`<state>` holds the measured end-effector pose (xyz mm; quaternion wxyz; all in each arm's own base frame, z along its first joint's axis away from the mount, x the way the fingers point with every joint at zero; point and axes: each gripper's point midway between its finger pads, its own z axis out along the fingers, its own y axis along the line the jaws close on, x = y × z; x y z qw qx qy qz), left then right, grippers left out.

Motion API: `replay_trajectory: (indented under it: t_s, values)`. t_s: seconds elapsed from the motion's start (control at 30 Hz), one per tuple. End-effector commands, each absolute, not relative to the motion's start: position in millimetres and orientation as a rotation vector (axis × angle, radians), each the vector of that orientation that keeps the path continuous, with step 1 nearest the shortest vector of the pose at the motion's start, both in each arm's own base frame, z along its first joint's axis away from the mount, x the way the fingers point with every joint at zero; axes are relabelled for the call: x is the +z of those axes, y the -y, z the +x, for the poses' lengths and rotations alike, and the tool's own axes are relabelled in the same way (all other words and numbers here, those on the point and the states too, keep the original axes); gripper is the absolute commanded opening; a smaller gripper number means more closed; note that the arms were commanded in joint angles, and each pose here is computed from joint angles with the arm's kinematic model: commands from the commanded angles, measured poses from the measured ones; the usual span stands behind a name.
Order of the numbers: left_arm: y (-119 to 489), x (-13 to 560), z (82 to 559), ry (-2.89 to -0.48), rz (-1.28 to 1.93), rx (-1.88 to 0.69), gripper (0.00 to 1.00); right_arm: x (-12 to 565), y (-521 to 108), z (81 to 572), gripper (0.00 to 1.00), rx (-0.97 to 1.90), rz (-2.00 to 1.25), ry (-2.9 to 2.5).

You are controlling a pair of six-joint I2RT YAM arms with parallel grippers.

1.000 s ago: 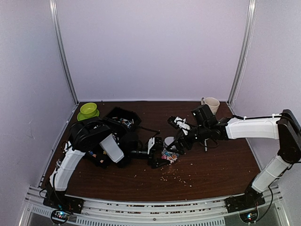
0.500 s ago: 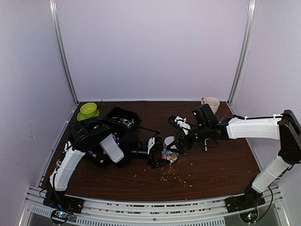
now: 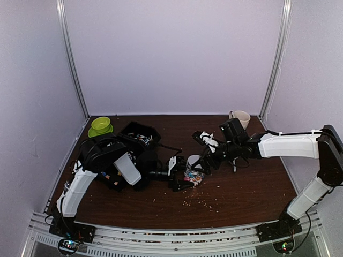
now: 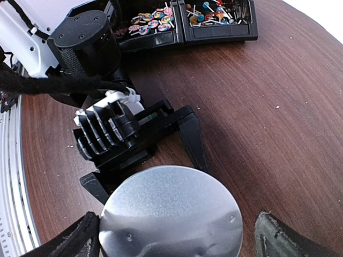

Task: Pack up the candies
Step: Adjust the box lid for the packing bottle.

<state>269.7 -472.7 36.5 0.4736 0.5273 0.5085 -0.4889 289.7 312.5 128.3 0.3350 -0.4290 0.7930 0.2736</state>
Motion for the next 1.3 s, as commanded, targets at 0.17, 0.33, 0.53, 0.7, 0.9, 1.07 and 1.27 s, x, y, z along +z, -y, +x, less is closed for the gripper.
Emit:
replay_trajectory:
  t_s: [0.17, 0.33, 0.53, 0.7, 0.9, 1.07, 1.27]
  values:
    - [466, 19, 274, -1.295, 1.289, -1.210, 0.89, 125, -313, 293, 1.00, 0.771, -1.085, -2.091]
    - [466, 19, 274, -1.295, 1.290, -1.209, 0.89, 122, -315, 292, 1.00, 0.800, -1.087, -2.097]
    - [466, 18, 274, -1.297, 1.291, -1.208, 0.89, 122, -316, 293, 1.00, 0.799, -1.088, -2.097]
    - [466, 17, 274, -1.300, 1.293, -1.210, 0.89, 131, -318, 288, 0.97, 0.833, -1.100, -2.060]
    - [466, 18, 274, -1.298, 1.293, -1.210, 0.89, 133, -320, 287, 0.93, 0.859, -1.103, -2.063]
    - [466, 18, 274, -1.300, 1.292, -1.210, 0.89, 135, -321, 285, 0.91, 0.866, -1.105, -2.062]
    - [466, 17, 275, -1.305, 1.289, -1.208, 0.89, 137, -320, 284, 0.91, 0.870, -1.104, -2.058]
